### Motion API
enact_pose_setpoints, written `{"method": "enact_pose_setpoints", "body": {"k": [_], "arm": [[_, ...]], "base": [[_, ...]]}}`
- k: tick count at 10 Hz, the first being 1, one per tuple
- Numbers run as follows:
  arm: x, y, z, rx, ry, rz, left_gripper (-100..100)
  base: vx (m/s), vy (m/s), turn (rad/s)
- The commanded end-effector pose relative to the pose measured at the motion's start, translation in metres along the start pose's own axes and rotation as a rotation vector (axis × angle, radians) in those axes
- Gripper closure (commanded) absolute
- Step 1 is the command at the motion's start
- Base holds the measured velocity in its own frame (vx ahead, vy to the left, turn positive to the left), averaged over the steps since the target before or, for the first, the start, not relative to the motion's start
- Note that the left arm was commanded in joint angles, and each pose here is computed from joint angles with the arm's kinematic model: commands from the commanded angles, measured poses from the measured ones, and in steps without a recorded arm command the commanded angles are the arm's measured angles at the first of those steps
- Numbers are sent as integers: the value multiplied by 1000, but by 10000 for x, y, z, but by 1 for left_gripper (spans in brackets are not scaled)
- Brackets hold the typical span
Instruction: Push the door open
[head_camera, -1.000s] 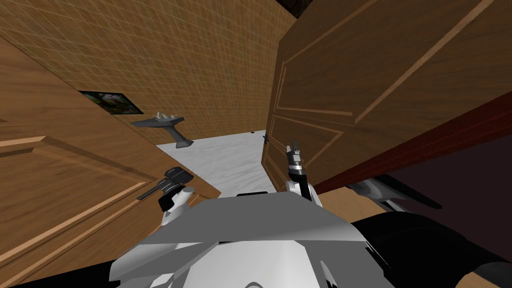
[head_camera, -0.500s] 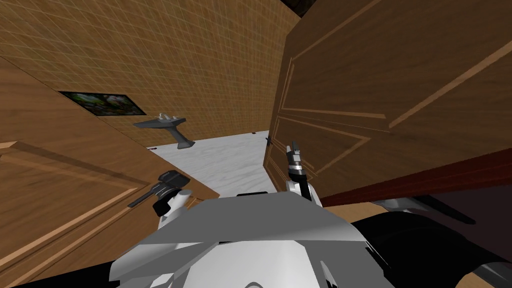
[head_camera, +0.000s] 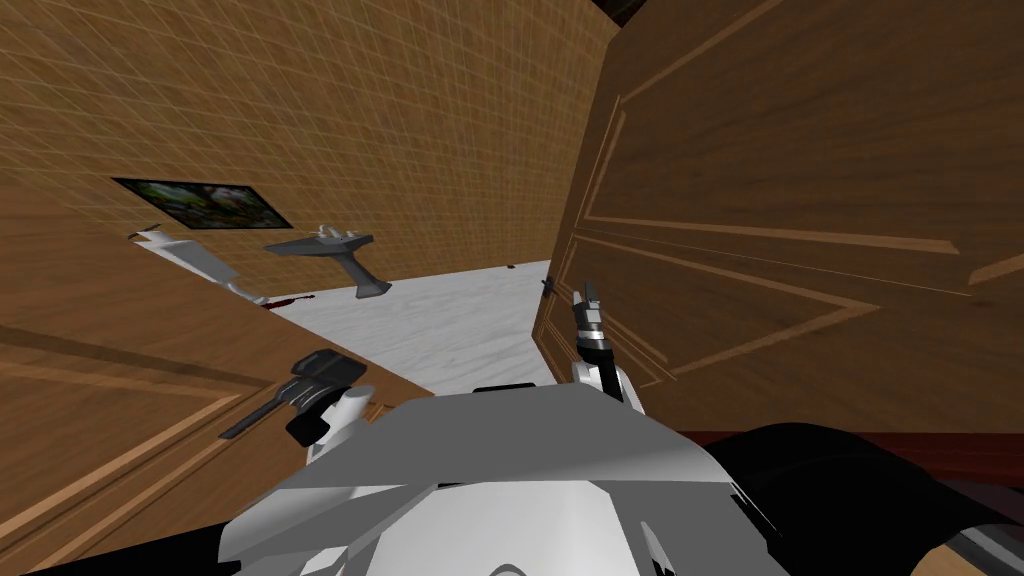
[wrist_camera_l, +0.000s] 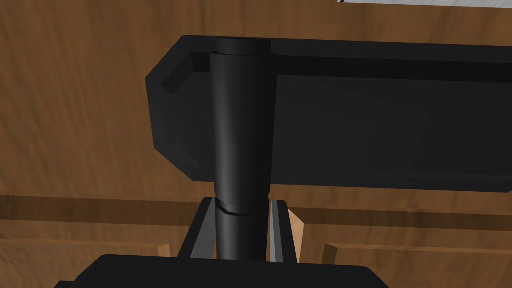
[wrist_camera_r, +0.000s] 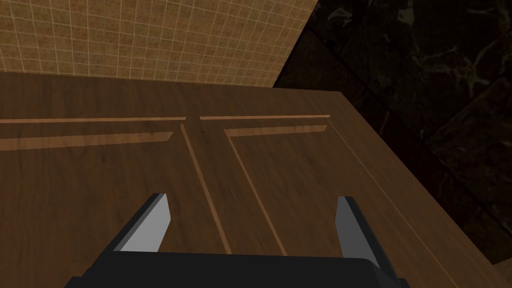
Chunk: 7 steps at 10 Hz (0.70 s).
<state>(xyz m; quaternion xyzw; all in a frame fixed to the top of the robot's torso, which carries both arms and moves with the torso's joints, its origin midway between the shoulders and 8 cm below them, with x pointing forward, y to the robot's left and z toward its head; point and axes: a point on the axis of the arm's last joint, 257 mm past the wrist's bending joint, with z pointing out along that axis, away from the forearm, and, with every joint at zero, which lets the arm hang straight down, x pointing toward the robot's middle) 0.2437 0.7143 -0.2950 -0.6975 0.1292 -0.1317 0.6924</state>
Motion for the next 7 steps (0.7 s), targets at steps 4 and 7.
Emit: {"method": "enact_pose_setpoints", "body": {"k": [4, 7], "arm": [[-216, 7, 20, 0, -43, 3, 100], [-561, -27, 22, 8, -115, 3, 100]], "base": [[135, 74, 31], [148, 116, 27]]}}
